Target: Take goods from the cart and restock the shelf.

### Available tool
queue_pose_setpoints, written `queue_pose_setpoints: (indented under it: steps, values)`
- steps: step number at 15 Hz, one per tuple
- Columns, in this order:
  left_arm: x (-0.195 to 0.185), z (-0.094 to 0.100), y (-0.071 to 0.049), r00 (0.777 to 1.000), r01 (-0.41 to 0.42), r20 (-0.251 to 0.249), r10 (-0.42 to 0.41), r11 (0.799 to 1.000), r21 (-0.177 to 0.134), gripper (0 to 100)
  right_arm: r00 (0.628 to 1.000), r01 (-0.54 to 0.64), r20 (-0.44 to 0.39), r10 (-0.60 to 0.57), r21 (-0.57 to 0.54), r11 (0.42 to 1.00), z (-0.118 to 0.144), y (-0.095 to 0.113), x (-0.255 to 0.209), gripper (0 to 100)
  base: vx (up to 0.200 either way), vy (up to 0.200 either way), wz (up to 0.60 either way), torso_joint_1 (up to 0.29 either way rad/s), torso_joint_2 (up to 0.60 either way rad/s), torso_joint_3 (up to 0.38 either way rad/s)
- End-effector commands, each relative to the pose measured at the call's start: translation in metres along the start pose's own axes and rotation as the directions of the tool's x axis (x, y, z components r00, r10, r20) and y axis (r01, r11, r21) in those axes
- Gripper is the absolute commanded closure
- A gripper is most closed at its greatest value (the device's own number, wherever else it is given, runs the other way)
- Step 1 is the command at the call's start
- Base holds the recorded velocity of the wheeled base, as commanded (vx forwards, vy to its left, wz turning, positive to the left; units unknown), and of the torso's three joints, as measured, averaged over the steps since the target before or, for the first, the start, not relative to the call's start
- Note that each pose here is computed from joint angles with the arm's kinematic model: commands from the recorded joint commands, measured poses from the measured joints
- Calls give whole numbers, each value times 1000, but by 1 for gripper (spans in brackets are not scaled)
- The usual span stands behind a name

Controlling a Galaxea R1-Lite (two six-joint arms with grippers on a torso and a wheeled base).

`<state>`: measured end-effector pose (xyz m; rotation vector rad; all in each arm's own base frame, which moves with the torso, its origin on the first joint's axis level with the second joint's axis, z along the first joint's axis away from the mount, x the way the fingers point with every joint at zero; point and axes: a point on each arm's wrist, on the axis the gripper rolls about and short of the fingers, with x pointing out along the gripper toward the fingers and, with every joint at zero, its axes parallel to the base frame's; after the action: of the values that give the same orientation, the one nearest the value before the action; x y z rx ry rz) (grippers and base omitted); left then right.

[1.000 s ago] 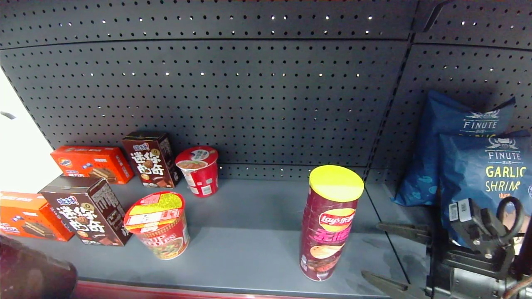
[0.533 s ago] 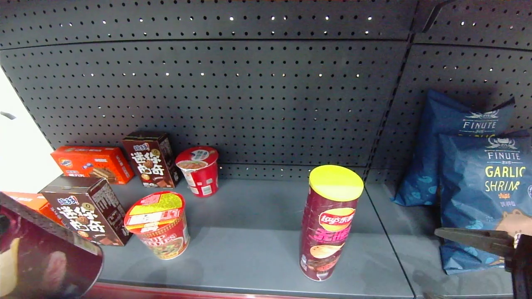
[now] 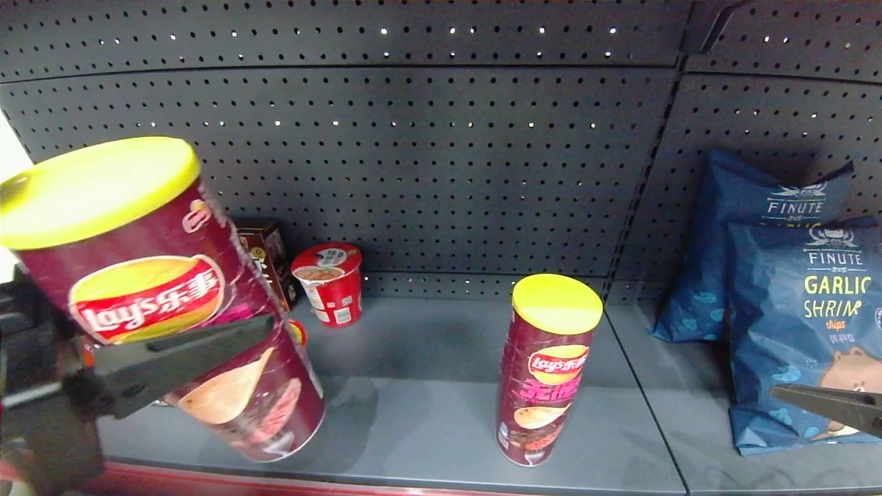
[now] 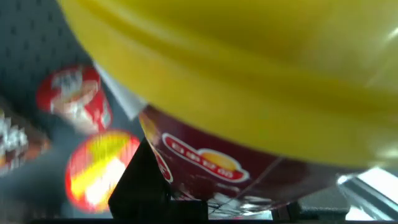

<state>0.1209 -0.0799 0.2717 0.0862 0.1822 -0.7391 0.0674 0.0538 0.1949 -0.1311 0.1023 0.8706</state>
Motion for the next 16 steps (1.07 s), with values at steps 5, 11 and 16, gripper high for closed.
queue_pose_setpoints:
  steps: [5, 11, 16]
  values:
    - [96, 13, 16, 997, 16, -79, -16, 1000, -8, 100, 1000, -5, 15, 5, 14, 1000, -2, 2, -5, 0, 0, 0, 0, 0, 0, 0]
    - [168, 11, 28, 994, 53, -96, -54, 998, -18, 100, 1000, -24, 17, 23, 40, 999, -3, 3, -5, 0, 0, 0, 0, 0, 0, 0]
    - [210, 12, 35, 980, 176, -91, -178, 984, -30, 100, 999, -28, 29, 27, 48, 998, -2, 4, -7, 0, 0, 0, 0, 0, 0, 0]
